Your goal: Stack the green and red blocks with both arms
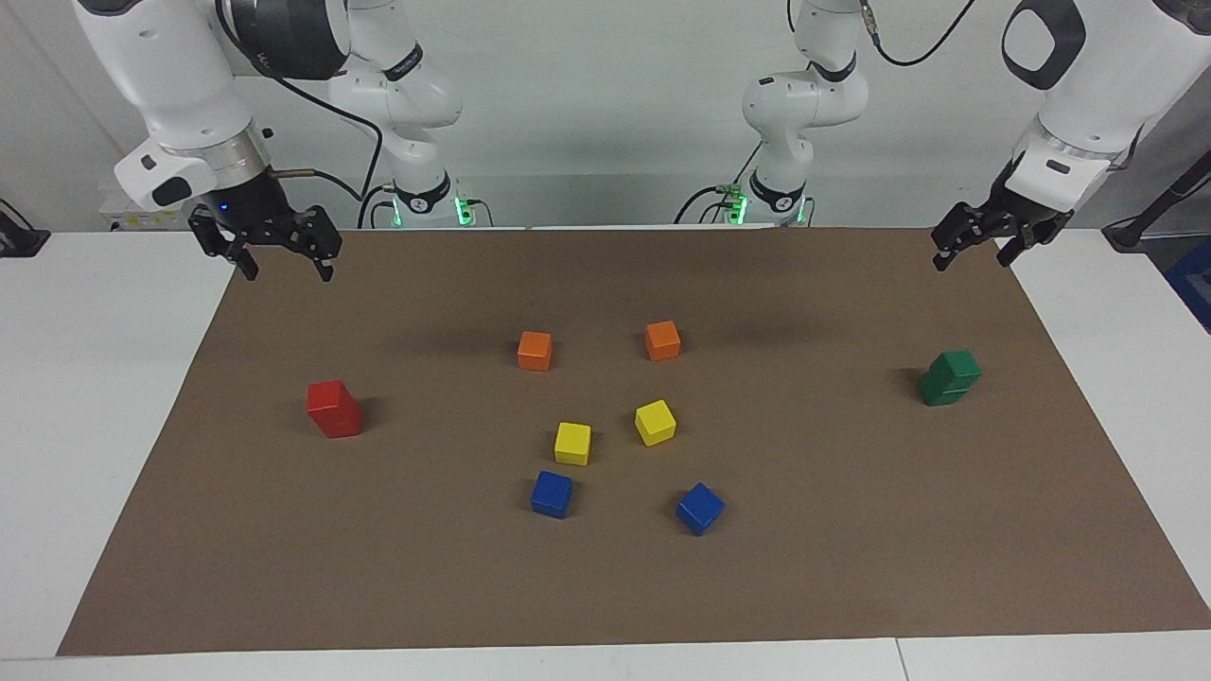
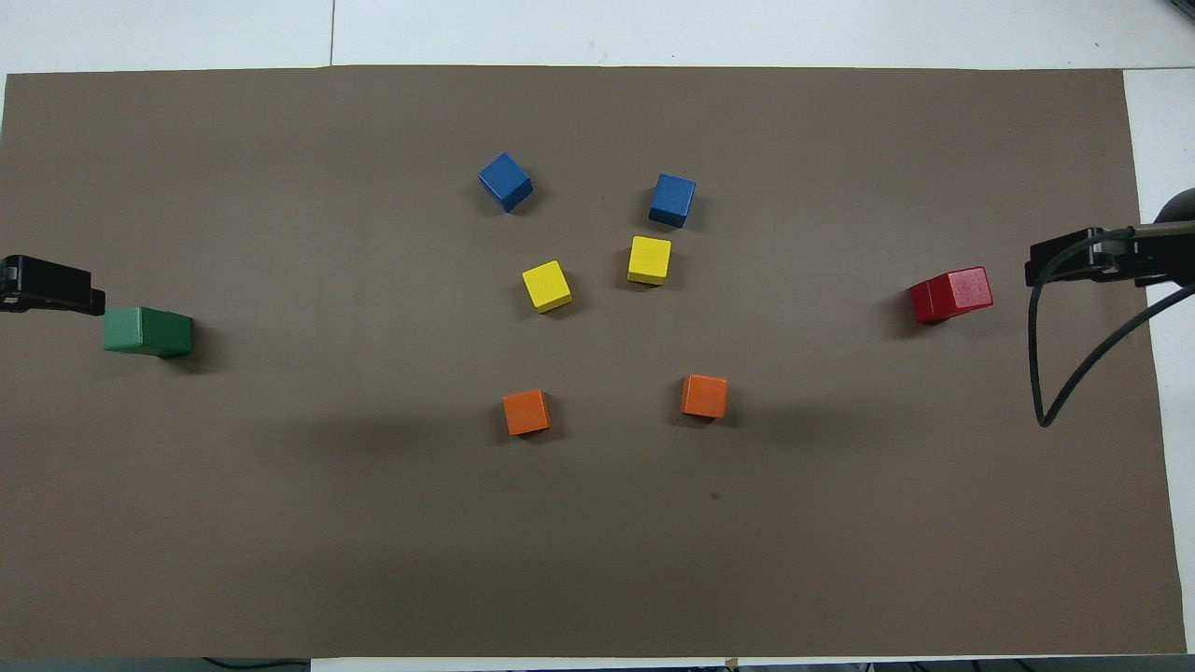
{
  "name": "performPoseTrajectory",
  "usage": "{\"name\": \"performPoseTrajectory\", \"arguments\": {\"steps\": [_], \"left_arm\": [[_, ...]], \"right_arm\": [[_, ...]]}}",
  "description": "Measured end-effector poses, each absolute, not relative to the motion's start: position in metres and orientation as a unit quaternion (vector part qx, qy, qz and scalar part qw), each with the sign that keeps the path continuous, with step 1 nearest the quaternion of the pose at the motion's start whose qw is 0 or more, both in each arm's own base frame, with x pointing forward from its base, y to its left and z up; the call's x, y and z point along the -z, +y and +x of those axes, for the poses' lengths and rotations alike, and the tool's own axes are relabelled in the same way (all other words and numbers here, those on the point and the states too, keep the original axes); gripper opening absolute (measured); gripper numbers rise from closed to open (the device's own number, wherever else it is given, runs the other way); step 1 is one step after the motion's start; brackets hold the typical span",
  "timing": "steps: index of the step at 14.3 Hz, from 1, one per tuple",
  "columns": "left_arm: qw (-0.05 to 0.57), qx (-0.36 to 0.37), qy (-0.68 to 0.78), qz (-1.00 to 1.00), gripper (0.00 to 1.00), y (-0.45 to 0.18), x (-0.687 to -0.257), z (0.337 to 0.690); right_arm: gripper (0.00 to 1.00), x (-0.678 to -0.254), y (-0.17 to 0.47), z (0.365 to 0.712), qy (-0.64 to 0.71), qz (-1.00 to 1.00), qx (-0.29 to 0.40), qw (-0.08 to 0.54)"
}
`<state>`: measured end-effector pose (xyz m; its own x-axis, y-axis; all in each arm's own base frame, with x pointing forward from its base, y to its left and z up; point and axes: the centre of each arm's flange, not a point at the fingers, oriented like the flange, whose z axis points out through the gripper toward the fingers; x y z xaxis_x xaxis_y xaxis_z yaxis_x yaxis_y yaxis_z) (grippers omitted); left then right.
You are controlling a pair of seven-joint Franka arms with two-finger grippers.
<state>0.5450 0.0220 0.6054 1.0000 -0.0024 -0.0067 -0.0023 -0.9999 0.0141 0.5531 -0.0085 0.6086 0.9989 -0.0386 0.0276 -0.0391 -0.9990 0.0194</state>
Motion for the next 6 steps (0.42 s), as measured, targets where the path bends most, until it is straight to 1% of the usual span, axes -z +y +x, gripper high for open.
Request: {"name": "performPoseTrajectory", "arguments": {"steps": [1,6], "left_arm": [[0.007,0.003,-0.001,1.000,1.00,0.0220,-0.6055,0.5450],[0.007,0.003,-0.001,1.000,1.00,0.0219,-0.6055,0.5451]], "right_arm": [[0.99,-0.6086,-0.0085,0.5531,-0.019,1.000,-0.013,0.010],[1.00,-0.6085,-0.0085,0.5530,-0.019,1.000,-0.013,0.010]]}}
